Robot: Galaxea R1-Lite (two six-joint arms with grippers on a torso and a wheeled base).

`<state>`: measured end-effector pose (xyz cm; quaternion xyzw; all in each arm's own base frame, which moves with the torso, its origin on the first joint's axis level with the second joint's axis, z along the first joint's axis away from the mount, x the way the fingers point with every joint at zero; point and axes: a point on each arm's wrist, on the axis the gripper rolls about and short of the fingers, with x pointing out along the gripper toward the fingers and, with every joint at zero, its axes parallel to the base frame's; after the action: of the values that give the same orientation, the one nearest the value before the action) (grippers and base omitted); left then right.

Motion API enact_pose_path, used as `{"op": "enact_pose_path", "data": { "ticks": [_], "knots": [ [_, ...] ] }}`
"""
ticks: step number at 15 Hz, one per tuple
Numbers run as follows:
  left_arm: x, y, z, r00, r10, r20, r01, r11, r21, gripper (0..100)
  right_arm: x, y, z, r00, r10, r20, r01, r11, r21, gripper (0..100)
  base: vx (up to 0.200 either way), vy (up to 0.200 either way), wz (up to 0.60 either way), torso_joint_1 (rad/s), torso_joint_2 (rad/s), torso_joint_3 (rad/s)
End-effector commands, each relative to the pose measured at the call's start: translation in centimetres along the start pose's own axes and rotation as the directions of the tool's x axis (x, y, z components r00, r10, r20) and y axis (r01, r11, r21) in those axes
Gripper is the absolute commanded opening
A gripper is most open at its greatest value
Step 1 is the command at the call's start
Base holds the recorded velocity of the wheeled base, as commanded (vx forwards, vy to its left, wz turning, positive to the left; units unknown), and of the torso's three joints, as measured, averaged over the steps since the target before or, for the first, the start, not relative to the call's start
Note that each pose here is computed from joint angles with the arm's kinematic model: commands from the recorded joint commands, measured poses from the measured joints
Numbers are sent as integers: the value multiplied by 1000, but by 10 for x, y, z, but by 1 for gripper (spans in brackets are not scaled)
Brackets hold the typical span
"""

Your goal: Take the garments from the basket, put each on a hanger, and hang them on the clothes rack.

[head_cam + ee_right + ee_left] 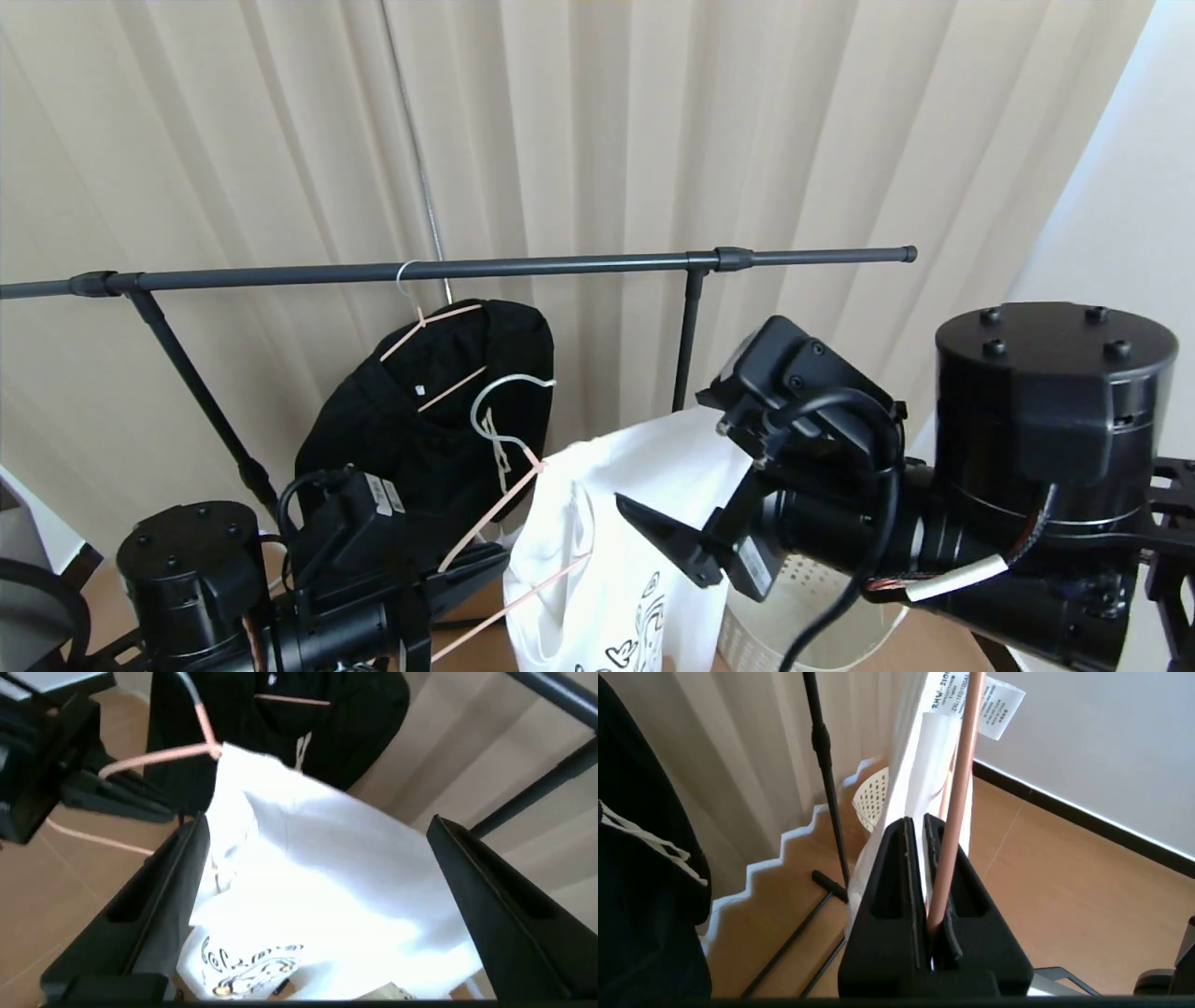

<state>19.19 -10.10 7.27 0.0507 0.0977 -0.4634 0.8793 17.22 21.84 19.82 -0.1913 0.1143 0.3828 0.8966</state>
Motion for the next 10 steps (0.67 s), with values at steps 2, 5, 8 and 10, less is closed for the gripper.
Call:
{"op": "enact_pose_path", "data": {
  "ticks": [2, 5, 8, 10],
  "knots": [
    [-11, 10, -1, 1000, -15, 13, 15, 1000, -5, 0, -40, -72, 7, 989, 142, -36, -145, 984, -101, 100, 0, 0, 0, 0, 0, 0],
    [-14, 8, -4, 999, -40, 2, 39, 997, 66, 0, -51, -118, 10, 932, 309, -189, -342, 922, -180, 100, 0, 0, 0, 0, 0, 0],
    [-10, 1, -4, 997, -79, -1, 78, 991, 110, 0, -46, -143, 15, 855, 443, -271, -502, 838, -215, 100, 0, 0, 0, 0, 0, 0],
    [-4, -5, -1, 993, -115, 9, 112, 985, 130, 0, -35, -145, 14, 830, 475, -293, -536, 825, -179, 100, 0, 0, 0, 0, 0, 0]
  ]
}}
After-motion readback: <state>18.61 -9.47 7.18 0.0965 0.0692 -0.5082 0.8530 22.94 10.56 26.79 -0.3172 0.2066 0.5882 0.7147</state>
